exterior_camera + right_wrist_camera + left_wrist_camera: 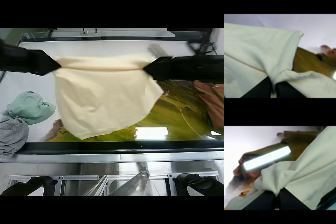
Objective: Fold the shirts.
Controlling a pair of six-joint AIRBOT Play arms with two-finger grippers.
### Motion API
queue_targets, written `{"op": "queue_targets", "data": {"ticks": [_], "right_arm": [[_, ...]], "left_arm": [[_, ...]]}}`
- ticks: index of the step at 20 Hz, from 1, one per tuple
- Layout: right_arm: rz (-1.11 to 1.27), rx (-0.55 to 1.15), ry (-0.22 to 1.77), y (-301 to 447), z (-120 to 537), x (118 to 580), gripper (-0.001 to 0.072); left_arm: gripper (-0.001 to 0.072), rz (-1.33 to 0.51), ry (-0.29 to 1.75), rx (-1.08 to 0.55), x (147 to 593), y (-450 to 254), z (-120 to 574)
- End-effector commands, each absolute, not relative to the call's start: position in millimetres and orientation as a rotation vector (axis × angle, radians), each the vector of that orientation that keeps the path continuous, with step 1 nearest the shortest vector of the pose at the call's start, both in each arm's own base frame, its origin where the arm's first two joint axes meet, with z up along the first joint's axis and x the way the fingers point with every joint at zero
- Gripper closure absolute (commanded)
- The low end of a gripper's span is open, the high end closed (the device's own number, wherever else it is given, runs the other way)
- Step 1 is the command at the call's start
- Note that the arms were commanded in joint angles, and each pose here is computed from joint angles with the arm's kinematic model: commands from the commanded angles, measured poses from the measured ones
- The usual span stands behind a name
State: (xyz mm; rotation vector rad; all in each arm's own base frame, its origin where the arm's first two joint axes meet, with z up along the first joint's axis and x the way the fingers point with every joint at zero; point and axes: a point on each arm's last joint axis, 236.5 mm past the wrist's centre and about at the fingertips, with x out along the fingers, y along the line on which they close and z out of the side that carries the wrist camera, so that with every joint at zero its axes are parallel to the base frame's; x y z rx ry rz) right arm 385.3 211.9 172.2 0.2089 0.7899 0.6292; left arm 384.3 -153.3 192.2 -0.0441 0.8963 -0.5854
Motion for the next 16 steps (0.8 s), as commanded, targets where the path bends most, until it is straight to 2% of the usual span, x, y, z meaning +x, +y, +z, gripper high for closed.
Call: {"op": "queue_targets", "data": {"ticks": [1, 2, 3, 5, 7, 10, 13, 16], "right_arm": [[0.494, 0.273, 1.045, 207.1, 53.6, 422.6, 0.0296], [0.470, 0.283, 1.083, 202.4, 32.8, 428.9, 0.0086], [0.446, 0.294, 1.120, 192.4, 17.8, 432.4, 0.0068], [0.398, 0.317, 1.175, 161.9, 8.1, 431.7, 0.0068], [0.373, 0.312, 1.254, 127.4, 2.9, 417.9, 0.0068], [0.344, 0.345, 1.360, 100.1, -21.8, 394.0, 0.0068], [0.333, 0.368, 1.433, 100.0, -52.3, 371.6, 0.0069], [0.351, 0.420, 1.481, 115.5, -78.3, 358.6, 0.0070]], "left_arm": [[0.0430, -0.537, 1.035, -0.039, 429.3, -148.1, 95.2], [0.0233, -0.524, 1.070, -0.052, 436.8, -141.4, 81.1], [-0.0013, -0.503, 1.117, -0.056, 440.1, -128.8, 72.3], [-0.0013, -0.473, 1.257, -0.065, 428.4, -98.7, 63.3], [-0.0013, -0.418, 1.388, -0.163, 404.8, -75.8, 54.2], [-0.0012, -0.375, 1.542, -0.246, 349.0, -64.8, 20.1], [-0.0005, -0.343, 1.573, -0.269, 308.5, -73.7, -23.5], [-0.0004, -0.311, 1.569, -0.270, 290.6, -81.9, -65.1]]}}
